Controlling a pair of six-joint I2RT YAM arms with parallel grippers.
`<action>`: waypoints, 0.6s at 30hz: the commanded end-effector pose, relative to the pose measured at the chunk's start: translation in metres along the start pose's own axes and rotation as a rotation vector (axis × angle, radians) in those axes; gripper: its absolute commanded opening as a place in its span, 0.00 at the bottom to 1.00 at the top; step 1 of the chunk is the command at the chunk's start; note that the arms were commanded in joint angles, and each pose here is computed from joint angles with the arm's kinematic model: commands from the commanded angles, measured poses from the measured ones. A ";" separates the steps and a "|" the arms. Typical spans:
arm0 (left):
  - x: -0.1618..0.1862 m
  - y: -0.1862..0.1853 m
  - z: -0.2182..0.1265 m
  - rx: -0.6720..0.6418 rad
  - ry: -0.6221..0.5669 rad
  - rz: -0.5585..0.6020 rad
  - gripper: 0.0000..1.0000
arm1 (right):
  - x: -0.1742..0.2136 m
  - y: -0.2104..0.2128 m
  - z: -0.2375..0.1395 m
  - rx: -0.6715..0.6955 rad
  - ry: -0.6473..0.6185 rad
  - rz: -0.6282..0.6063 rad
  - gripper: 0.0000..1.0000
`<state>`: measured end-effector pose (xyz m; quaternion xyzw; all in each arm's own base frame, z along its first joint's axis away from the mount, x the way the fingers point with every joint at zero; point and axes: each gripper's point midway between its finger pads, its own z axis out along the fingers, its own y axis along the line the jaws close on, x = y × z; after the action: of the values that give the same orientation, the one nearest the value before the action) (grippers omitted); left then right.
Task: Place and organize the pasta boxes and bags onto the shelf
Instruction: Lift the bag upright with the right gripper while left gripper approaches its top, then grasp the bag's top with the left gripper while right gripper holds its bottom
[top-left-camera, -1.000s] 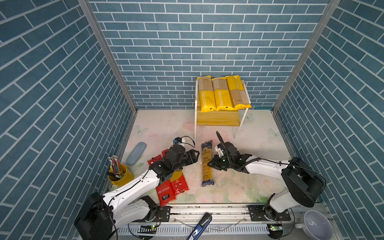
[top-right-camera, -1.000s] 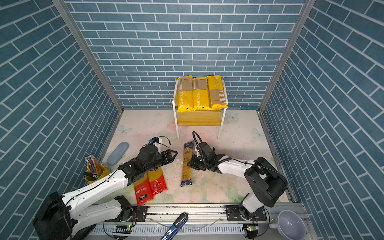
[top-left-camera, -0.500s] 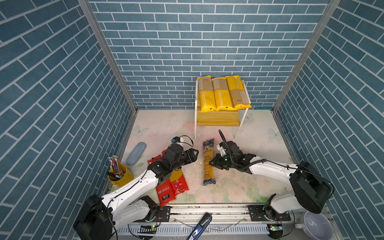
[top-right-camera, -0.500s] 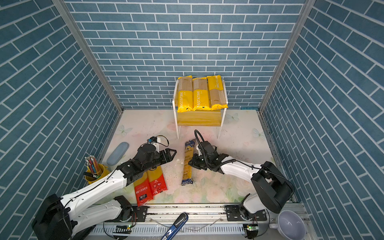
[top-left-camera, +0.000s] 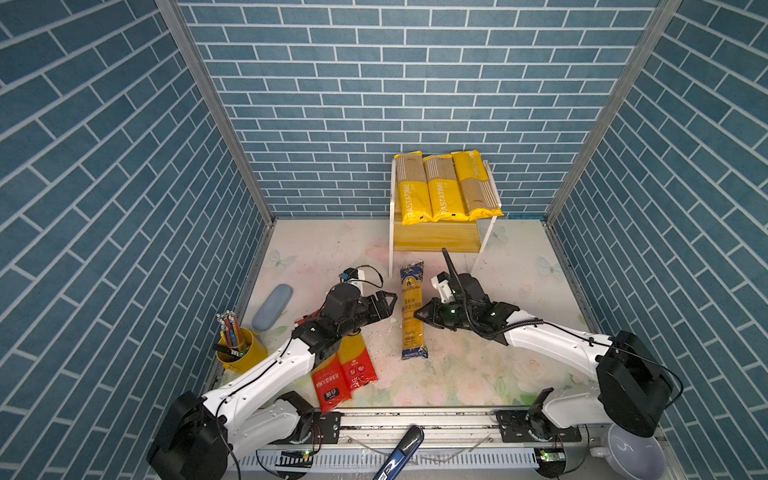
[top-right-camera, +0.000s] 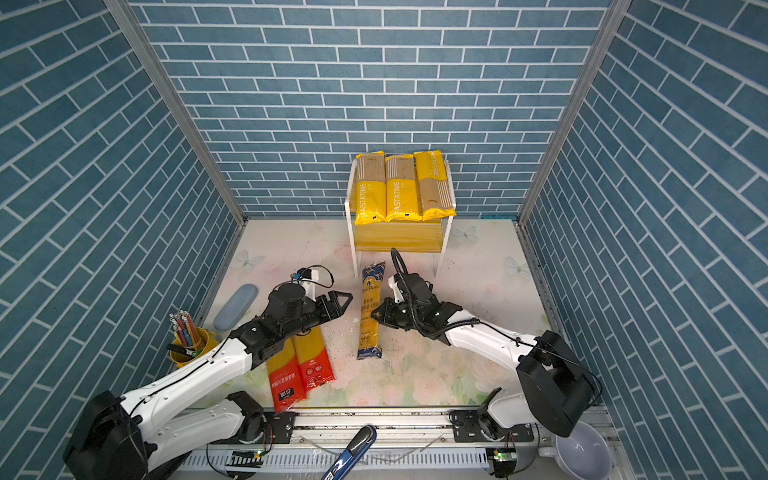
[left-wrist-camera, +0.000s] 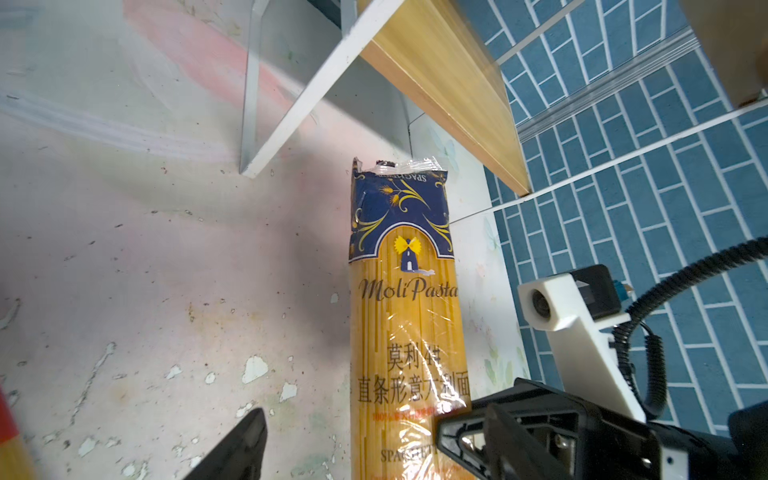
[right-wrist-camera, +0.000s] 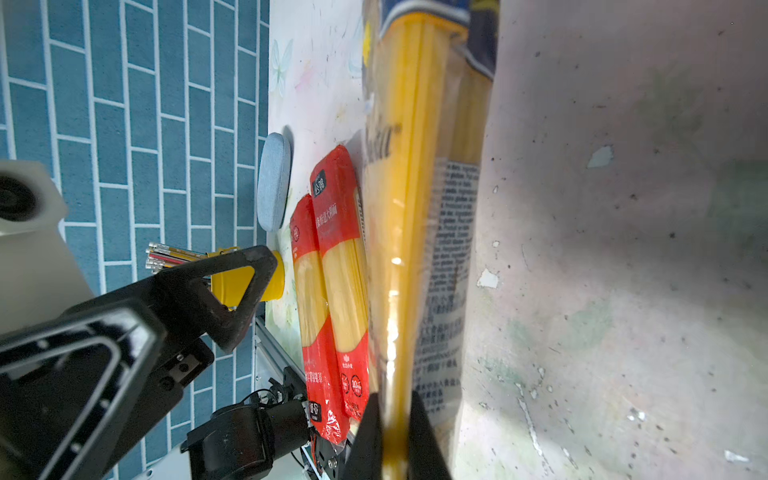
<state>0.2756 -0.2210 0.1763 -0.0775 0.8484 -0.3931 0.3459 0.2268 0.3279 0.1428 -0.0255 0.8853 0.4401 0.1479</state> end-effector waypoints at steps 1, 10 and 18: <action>-0.012 -0.017 0.000 0.070 -0.036 0.005 0.84 | -0.034 0.072 -0.026 -0.198 -0.115 -0.147 0.00; -0.016 -0.029 0.001 0.140 -0.062 0.006 0.87 | -0.036 0.092 -0.039 -0.267 -0.132 -0.186 0.00; -0.016 -0.039 0.008 0.185 -0.039 0.009 0.87 | -0.040 0.095 -0.057 -0.286 -0.170 -0.209 0.00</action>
<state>0.2848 -0.2417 0.1963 -0.0561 0.8170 -0.4467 0.3603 0.2248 0.3263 0.1767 -0.0474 0.8637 0.4712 0.1726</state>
